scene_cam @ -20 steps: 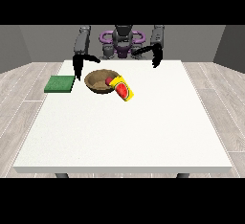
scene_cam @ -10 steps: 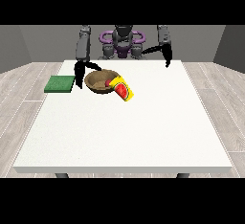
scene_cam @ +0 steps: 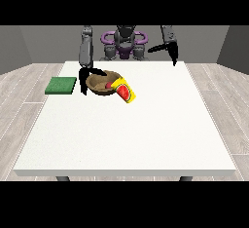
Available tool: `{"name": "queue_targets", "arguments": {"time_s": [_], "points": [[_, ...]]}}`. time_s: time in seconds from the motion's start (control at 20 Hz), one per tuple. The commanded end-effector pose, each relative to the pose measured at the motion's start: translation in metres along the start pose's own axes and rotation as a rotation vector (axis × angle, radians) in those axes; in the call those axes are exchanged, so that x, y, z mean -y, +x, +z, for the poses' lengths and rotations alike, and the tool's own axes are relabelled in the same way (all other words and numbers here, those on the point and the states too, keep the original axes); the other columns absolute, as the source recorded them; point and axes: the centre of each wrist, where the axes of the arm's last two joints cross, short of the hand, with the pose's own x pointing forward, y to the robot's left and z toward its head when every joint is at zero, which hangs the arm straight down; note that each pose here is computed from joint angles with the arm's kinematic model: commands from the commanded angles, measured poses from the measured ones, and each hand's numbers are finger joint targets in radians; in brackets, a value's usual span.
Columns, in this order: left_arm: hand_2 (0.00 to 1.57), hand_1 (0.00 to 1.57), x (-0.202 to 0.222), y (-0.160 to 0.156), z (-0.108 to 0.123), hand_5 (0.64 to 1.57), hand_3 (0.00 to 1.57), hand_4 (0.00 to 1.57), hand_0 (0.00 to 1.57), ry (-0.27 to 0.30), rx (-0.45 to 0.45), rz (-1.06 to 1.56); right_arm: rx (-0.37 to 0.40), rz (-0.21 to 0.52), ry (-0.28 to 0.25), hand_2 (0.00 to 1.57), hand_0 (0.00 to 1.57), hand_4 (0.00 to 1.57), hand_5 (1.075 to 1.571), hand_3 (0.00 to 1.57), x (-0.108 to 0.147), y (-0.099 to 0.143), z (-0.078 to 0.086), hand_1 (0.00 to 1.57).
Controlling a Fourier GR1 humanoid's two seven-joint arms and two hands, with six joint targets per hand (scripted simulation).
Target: Pick the cup and pour the ball into the bowl, then pick the bowl and place it on the pad
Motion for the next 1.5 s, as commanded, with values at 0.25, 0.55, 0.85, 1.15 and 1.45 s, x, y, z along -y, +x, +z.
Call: {"name": "queue_targets", "arguments": {"time_s": [0.25,0.55,0.85,1.15,1.45], "points": [[0.00,0.00,-0.005,0.035,-0.021,1.564,0.00,0.47,0.00,-0.035,0.130,0.016,-0.188,0.310,-0.240,1.57,1.57,0.85,1.505,1.09,0.033,-0.031,0.031,1.57],[0.00,0.00,-0.002,0.026,-0.018,1.507,0.00,0.76,0.00,-0.081,0.068,0.046,-0.225,0.580,-0.320,1.57,1.57,0.92,1.565,1.40,0.046,-0.015,0.020,1.57],[0.00,0.00,-0.031,-0.027,0.013,1.423,0.00,0.97,0.00,0.016,-0.152,0.064,-0.393,0.629,-0.284,1.57,1.57,0.84,1.563,0.94,0.005,0.004,-0.005,1.57],[0.00,0.00,-0.045,-0.057,0.037,1.404,0.00,1.00,0.00,0.102,-0.292,0.033,-0.456,0.656,-0.186,1.57,1.57,0.81,1.567,0.89,-0.017,0.061,-0.046,1.57],[0.00,0.00,-0.045,-0.044,0.036,1.418,0.00,1.00,0.00,0.113,-0.202,0.043,-0.421,0.559,-0.240,1.57,1.57,0.78,1.571,0.73,0.039,0.072,-0.038,1.57]]}}
